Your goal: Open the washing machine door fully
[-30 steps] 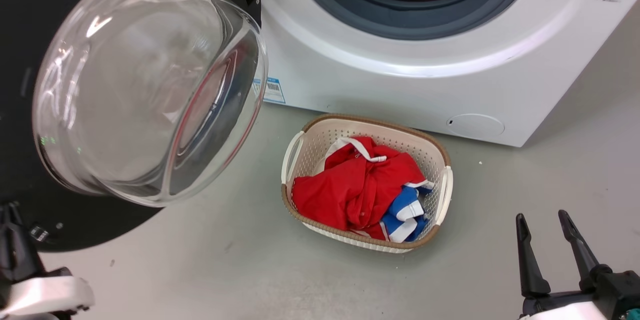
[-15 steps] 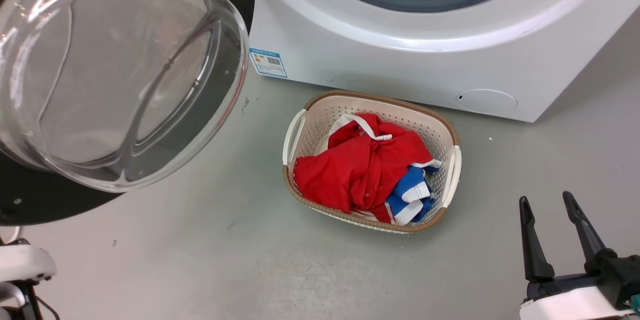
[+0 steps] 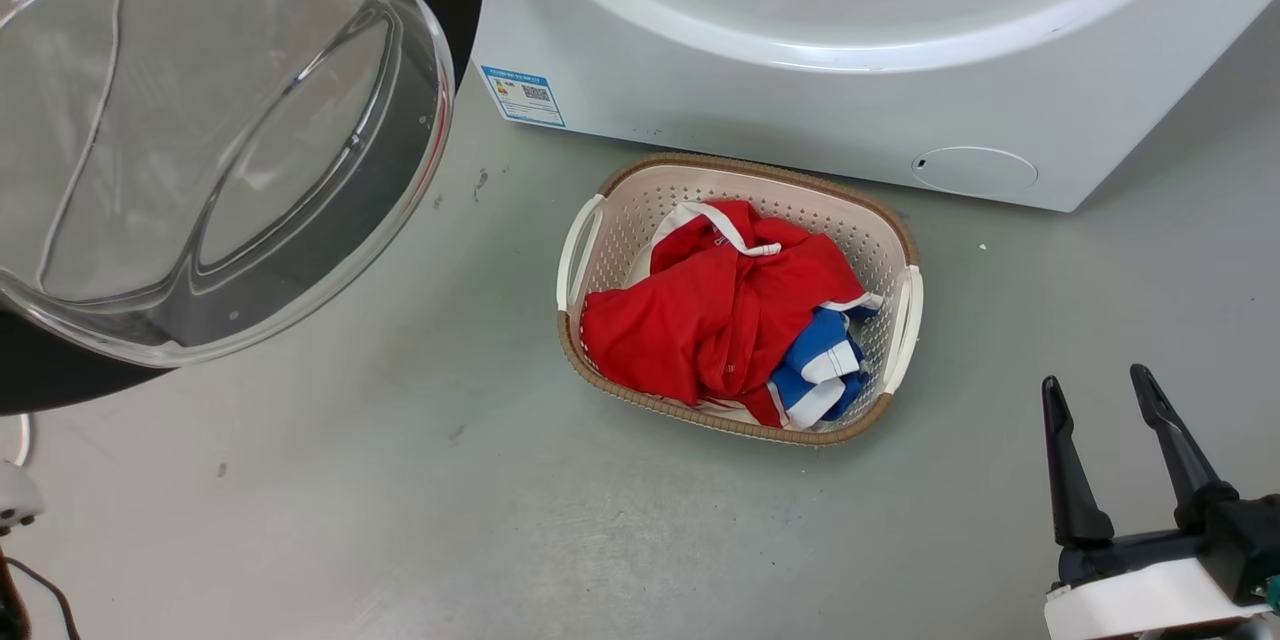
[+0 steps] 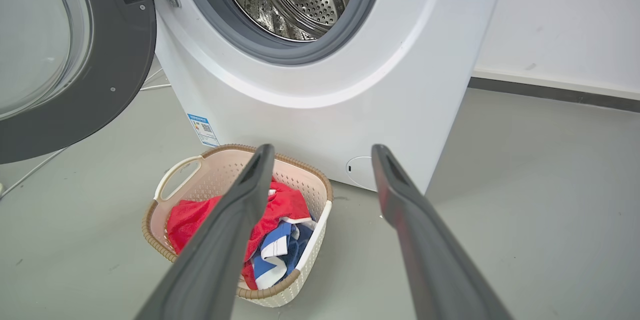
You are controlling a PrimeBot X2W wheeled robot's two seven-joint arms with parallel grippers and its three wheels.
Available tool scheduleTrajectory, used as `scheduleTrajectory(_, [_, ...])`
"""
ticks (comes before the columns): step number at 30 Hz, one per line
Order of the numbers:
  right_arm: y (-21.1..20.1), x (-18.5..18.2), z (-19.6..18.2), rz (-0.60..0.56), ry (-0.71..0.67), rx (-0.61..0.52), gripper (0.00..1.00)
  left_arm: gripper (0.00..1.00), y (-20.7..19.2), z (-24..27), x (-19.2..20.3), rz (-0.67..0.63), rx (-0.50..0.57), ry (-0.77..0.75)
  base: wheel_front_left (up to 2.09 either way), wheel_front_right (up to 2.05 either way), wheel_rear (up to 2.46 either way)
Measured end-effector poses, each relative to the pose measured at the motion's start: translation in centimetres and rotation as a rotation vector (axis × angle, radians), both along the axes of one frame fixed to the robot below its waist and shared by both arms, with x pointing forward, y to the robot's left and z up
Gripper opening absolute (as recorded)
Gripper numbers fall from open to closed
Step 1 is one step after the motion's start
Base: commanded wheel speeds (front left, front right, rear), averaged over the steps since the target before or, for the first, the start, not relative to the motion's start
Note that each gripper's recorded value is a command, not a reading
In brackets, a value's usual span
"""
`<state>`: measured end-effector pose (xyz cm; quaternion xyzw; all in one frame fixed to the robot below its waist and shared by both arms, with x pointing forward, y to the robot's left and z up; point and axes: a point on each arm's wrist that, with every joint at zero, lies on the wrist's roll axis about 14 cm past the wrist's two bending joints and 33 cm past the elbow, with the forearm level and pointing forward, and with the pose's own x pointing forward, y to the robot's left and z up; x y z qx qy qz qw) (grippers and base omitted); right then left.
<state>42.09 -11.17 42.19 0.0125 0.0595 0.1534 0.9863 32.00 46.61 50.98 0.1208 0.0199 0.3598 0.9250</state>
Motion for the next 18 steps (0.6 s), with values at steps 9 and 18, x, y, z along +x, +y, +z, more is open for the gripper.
scheduleTrajectory(9, [0.1,-0.1,0.3,0.005,-0.008,-0.003,1.0,0.0,0.7,-0.1,0.1,0.0,-0.01,0.009,0.0,0.0,0.0])
scheduleTrajectory(18, [0.3,-0.9,2.3,-0.007,-0.048,0.013,1.0,0.0,-0.2,1.7,-0.6,-0.045,0.022,-0.026,0.0,0.0,0.0])
